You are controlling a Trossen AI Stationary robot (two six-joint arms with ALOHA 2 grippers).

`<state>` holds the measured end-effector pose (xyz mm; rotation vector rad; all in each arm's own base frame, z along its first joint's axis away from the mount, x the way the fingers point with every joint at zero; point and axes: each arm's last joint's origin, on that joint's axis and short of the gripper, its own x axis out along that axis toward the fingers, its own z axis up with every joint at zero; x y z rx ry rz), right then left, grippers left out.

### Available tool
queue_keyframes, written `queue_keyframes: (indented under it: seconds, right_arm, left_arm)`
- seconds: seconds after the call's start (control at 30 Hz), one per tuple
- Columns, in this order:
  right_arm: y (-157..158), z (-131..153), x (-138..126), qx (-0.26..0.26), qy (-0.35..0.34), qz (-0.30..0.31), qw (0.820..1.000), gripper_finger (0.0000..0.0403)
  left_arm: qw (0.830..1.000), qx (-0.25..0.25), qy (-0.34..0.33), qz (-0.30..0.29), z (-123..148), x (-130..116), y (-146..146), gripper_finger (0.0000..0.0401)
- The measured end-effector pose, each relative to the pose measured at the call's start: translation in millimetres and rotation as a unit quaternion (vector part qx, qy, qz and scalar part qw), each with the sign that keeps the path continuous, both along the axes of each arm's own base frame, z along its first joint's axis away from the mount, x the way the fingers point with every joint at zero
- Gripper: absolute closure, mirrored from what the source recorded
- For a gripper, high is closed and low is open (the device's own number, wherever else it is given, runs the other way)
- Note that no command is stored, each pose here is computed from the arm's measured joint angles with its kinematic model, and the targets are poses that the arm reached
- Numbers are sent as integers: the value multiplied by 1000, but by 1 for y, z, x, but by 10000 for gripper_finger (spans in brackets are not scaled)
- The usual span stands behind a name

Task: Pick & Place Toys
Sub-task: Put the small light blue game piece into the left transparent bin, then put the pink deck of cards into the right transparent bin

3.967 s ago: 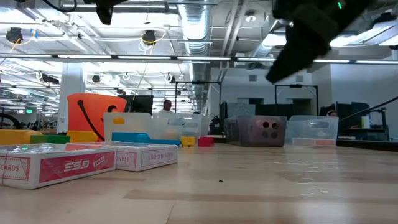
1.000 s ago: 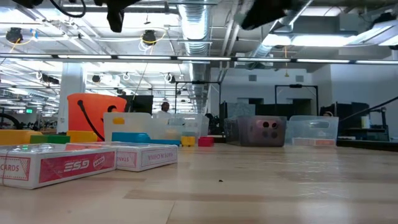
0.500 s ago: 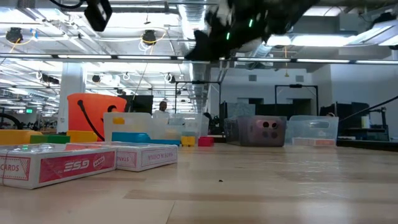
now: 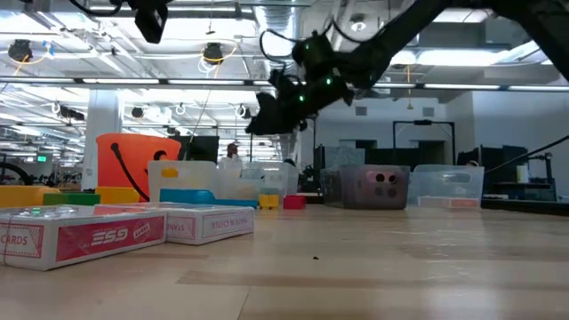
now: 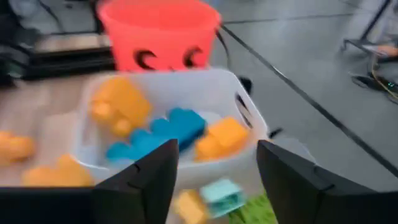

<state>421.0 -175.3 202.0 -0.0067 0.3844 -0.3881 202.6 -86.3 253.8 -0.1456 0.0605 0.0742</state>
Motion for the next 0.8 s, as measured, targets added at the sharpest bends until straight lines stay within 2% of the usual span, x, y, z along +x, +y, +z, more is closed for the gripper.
queue_keyframes:
  seconds: [0.17,0.3,0.43,0.6,0.67,0.8]
  right_arm:
    - [11,32,-8,17,-13,46,999,148]
    - [28,72,-25,25,-21,54,998,143]
    - [68,107,-44,29,-3,84,996,144]
    - [124,147,-73,-2,8,83,996,143]
    - [145,166,-86,-18,-17,92,995,143]
    - [179,209,-113,-30,-127,130,983,143]
  left_arm:
    - [1000,12,-2,18,1,3,8,401]
    - [1000,11,-3,23,1,4,10,401]
    - [1000,11,-5,22,2,4,10,401]
    - [1000,11,-4,22,2,4,10,401]
    - [1000,11,-5,22,2,4,10,401]
    - [1000,11,-5,22,2,4,10,401]
